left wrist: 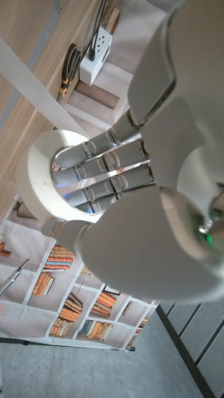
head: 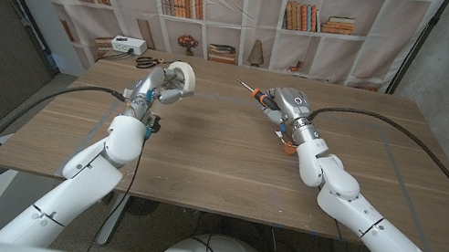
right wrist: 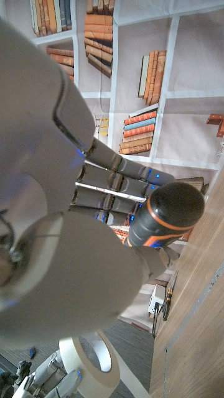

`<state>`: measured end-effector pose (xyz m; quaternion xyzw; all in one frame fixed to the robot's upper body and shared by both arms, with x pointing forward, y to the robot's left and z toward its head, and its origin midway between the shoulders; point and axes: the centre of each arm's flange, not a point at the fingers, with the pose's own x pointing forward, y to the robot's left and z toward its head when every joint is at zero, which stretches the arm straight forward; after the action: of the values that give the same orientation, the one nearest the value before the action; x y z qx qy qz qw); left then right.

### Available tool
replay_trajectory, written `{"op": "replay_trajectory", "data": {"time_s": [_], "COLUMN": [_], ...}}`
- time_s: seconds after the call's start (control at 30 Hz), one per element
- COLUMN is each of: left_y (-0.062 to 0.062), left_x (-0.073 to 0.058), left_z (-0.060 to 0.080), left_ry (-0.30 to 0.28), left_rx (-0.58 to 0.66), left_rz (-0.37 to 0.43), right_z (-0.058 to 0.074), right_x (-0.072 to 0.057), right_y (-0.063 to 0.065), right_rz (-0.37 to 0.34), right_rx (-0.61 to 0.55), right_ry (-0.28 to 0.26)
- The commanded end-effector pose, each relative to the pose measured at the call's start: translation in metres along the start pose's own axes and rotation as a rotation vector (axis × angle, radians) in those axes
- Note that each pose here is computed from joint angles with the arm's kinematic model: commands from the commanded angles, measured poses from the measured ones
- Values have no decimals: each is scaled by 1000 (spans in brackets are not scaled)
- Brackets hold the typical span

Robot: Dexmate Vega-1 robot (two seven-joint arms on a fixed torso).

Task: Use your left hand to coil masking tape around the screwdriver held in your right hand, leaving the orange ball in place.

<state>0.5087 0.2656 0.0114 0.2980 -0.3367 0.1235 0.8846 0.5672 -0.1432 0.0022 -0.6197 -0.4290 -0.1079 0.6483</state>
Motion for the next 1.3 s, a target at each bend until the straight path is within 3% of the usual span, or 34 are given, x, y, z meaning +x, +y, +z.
{"op": "replay_trajectory", "data": {"time_s": [0.03,0.37,0.63,1.3], "left_y": [9,14,20,9], "left_x": [36,63,76,101], "left_z": [17,43,60,88], "left_ry": [-75,-137,-156,-119], "left_rx": [-227,-370,-398,-403], "left_rz": [-123,-228,-299,-505], "right_z": [-2,-4,0,14], "right_x": [-13,-20,-21,-10], "right_y": [-5,-1,4,2], "right_rz": [-9,27,29,4], "right_rx": [21,18,31,24], "right_ry": [1,2,-27,-120]}}
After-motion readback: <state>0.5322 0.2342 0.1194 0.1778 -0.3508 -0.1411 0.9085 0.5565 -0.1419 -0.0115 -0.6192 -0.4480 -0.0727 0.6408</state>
